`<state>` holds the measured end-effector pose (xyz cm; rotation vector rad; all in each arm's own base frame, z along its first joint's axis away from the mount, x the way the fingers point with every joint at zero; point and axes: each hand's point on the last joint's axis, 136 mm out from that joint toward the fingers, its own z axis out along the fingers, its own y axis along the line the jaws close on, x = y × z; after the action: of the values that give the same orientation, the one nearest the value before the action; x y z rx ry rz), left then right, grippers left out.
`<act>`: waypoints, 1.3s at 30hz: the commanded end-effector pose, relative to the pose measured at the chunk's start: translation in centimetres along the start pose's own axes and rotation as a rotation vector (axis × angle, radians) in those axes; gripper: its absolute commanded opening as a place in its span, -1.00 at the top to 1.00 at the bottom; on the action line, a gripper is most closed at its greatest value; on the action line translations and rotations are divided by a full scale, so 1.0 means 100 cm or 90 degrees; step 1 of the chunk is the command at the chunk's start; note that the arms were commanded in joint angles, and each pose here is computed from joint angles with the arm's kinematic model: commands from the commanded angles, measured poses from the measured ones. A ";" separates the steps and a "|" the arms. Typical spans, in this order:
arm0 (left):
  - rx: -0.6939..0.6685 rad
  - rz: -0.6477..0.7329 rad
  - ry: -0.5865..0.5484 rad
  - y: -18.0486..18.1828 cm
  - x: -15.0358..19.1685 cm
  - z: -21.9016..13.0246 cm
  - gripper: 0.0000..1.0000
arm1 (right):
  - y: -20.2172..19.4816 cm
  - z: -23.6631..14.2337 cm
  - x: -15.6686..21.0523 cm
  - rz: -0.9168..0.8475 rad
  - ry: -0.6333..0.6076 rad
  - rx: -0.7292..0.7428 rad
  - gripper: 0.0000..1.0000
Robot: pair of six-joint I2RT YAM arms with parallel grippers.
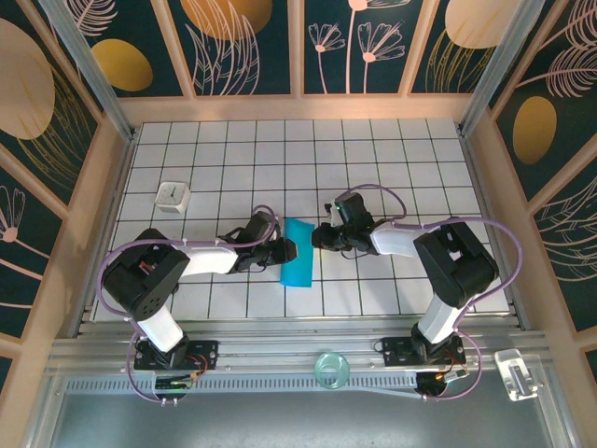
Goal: Fold a paper plane with a square sheet of paper (pick it up from the middle)
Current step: Hold the square sheet of paper at the center of the table.
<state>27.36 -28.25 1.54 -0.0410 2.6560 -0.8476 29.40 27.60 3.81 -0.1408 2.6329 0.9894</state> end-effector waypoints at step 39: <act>-0.125 -0.029 0.114 0.063 0.063 0.018 0.31 | 0.020 0.016 0.005 -0.002 0.024 -0.041 0.95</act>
<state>27.35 -28.28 1.34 -0.0598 2.6589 -0.8491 28.54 29.22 3.41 -0.1633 2.6512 1.0520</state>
